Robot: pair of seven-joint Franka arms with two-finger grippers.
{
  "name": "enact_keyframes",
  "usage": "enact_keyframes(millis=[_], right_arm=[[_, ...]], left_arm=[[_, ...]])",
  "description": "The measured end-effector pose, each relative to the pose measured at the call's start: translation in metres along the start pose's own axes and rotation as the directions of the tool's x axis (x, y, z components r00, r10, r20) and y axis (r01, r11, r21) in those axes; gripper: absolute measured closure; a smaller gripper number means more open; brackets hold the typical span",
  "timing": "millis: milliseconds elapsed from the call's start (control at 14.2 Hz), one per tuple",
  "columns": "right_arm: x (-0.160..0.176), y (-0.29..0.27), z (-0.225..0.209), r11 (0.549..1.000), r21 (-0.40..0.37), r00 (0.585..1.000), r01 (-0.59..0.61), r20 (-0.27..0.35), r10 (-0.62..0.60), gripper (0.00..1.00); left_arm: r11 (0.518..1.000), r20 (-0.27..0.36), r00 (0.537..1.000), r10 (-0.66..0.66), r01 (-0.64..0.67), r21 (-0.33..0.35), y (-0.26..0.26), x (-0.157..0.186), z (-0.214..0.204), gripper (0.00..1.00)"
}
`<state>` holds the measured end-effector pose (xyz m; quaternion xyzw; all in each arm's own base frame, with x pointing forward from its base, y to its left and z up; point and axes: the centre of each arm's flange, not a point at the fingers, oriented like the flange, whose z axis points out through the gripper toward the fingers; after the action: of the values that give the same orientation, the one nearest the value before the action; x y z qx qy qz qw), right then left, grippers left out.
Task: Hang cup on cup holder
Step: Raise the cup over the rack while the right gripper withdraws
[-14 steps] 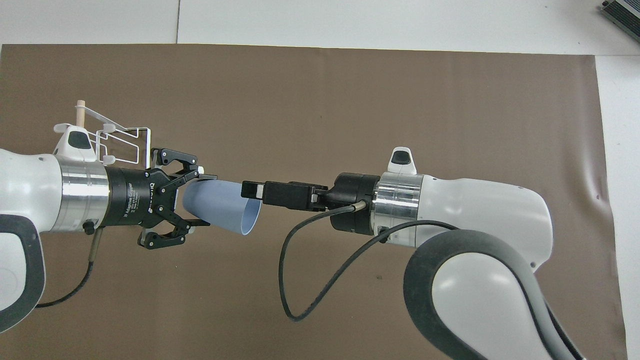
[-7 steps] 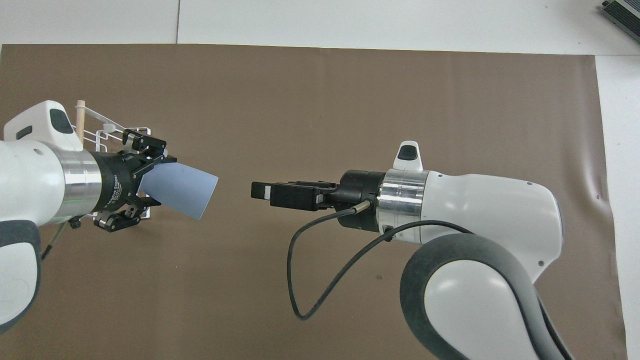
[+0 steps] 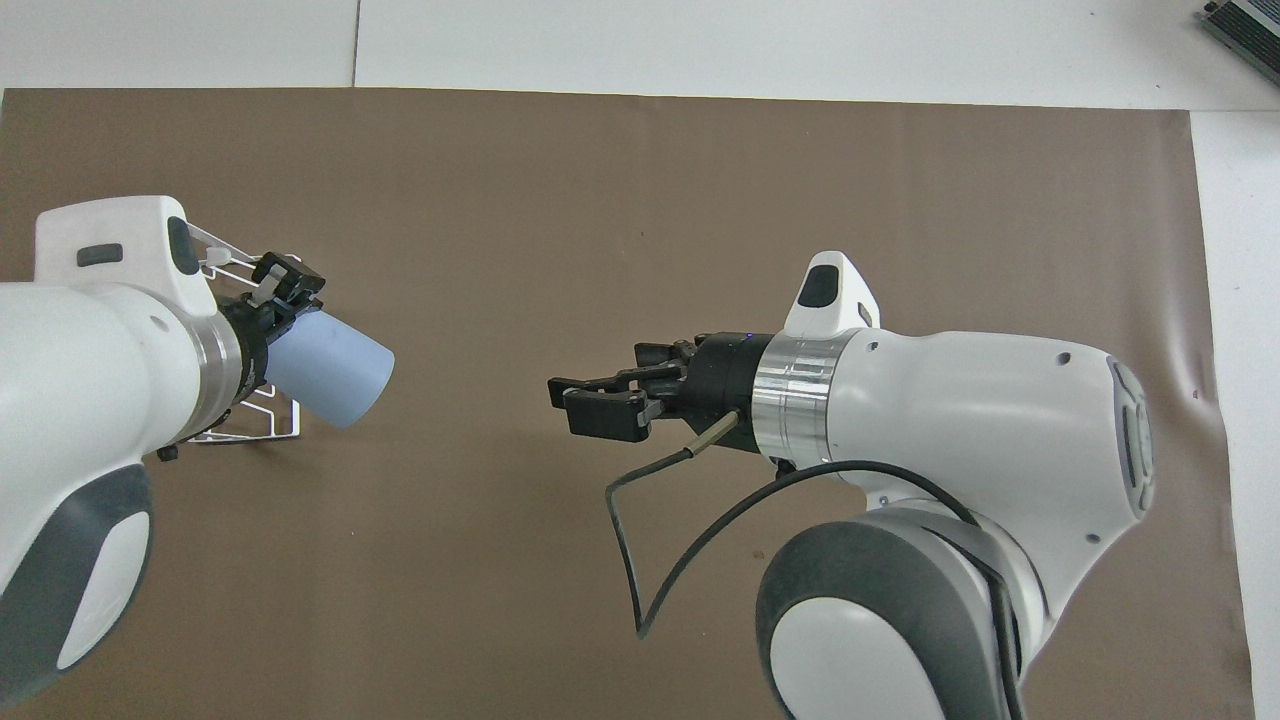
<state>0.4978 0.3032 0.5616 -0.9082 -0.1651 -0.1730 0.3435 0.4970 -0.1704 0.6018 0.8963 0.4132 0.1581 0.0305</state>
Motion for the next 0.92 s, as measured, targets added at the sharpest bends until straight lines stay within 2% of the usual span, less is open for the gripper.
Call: enact_keyframes(millis=[141, 423, 775, 915], right_arm=[[0.004, 0.005, -0.007, 0.995, -0.075, 0.997, 0.071, 0.019, -0.069, 0.00], [0.021, 0.002, -0.041, 0.965, -0.171, 0.977, 0.198, 0.117, -0.180, 0.00], [0.035, -0.003, -0.071, 0.926, -0.246, 0.950, 0.286, 0.199, -0.241, 0.00], [0.039, -0.005, -0.081, 0.903, -0.285, 0.938, 0.321, 0.226, -0.262, 0.00]], left_arm=[[0.999, -0.044, 0.999, 0.022, -0.023, -0.026, -0.005, 0.032, 0.007, 0.25], [0.996, -0.166, 0.983, 0.075, -0.083, -0.044, -0.005, 0.068, 0.023, 0.25], [0.983, -0.322, 0.930, 0.177, -0.182, 0.014, 0.000, 0.098, 0.055, 0.25], [0.979, -0.358, 0.912, 0.202, -0.198, 0.048, -0.001, 0.112, 0.066, 0.25]])
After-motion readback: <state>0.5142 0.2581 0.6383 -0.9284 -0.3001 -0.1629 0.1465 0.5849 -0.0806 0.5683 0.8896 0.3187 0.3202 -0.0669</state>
